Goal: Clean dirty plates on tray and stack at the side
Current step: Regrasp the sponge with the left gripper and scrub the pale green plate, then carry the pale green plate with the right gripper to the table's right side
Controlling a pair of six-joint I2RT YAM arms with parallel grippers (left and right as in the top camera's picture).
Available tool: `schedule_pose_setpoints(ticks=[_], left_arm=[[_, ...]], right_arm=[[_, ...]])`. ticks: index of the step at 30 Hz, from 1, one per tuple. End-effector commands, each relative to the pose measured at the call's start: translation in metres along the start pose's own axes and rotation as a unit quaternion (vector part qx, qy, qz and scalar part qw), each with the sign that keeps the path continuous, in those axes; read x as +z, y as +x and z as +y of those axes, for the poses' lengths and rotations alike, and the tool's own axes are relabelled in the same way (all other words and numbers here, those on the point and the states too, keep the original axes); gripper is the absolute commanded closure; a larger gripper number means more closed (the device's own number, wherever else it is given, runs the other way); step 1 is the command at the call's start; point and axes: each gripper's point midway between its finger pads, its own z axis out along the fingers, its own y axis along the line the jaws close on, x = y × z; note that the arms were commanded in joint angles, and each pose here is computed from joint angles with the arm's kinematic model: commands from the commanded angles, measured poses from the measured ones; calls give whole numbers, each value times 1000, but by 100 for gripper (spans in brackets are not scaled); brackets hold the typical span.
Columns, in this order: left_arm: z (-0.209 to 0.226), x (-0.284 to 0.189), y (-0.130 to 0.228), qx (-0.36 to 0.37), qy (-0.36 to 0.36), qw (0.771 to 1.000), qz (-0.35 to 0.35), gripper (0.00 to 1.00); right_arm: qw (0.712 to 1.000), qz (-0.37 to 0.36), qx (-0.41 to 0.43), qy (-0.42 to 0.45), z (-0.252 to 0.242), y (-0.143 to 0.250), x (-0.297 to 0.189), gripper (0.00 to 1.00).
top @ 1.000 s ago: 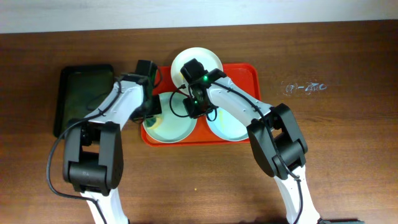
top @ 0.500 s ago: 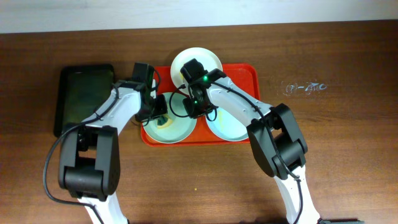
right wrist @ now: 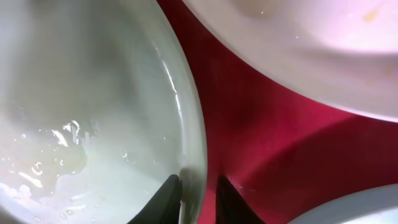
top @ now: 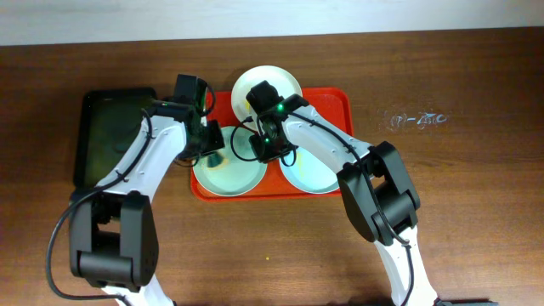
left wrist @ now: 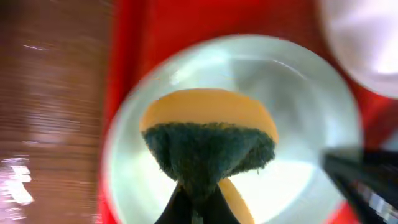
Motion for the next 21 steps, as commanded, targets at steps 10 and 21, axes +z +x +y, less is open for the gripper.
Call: schedule_pose_setpoints(ticks=[10,21], left_arm=[[64,47,37,19,-183,981,55,100],[60,-93,-31,-89,-114,985,-98,100]], right_arm=[[1000,19,4,19,-12,11,11,80],[999,21,-6,22,-3,-2,-34,96]])
